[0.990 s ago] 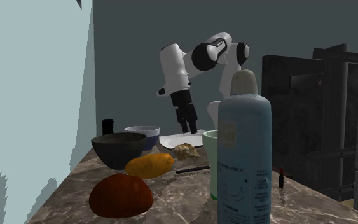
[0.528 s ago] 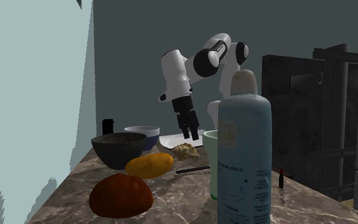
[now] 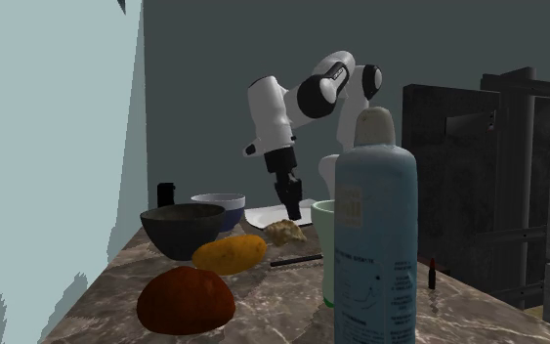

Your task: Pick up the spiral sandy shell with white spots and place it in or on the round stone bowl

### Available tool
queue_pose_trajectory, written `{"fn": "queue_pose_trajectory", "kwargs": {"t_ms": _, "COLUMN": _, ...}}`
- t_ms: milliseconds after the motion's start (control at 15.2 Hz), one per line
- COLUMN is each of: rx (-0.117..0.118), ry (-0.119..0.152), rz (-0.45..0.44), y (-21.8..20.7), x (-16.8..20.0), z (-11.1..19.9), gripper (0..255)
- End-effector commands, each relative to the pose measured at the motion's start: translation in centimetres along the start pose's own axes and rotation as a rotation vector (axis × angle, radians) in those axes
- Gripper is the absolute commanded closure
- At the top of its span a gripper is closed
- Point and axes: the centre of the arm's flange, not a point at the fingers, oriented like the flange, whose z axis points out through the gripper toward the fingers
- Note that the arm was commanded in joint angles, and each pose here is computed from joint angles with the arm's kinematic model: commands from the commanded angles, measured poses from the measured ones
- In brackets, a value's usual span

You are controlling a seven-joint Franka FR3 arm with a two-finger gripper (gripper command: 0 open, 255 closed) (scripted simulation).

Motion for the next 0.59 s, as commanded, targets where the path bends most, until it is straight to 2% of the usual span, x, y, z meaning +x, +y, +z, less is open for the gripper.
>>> {"fn": "queue_pose_trajectory", "kwargs": {"t_ms": 0, "rx": 0.000, "ry": -0.001, "rz": 0.000, "y": 0.0, "x": 0.0, "z": 0.0, "gripper": 255}}
{"fn": "queue_pose_trajectory", "kwargs": {"t_ms": 396, "rx": 0.000, "ry": -0.001, "rz": 0.000, "y": 0.0, "x": 0.0, "z": 0.0, "gripper": 255}}
{"fn": "queue_pose_trajectory", "kwargs": {"t_ms": 528, "rx": 0.000, "ry": -0.001, "rz": 0.000, "y": -0.1, "x": -0.2, "z": -1.0, "gripper": 255}}
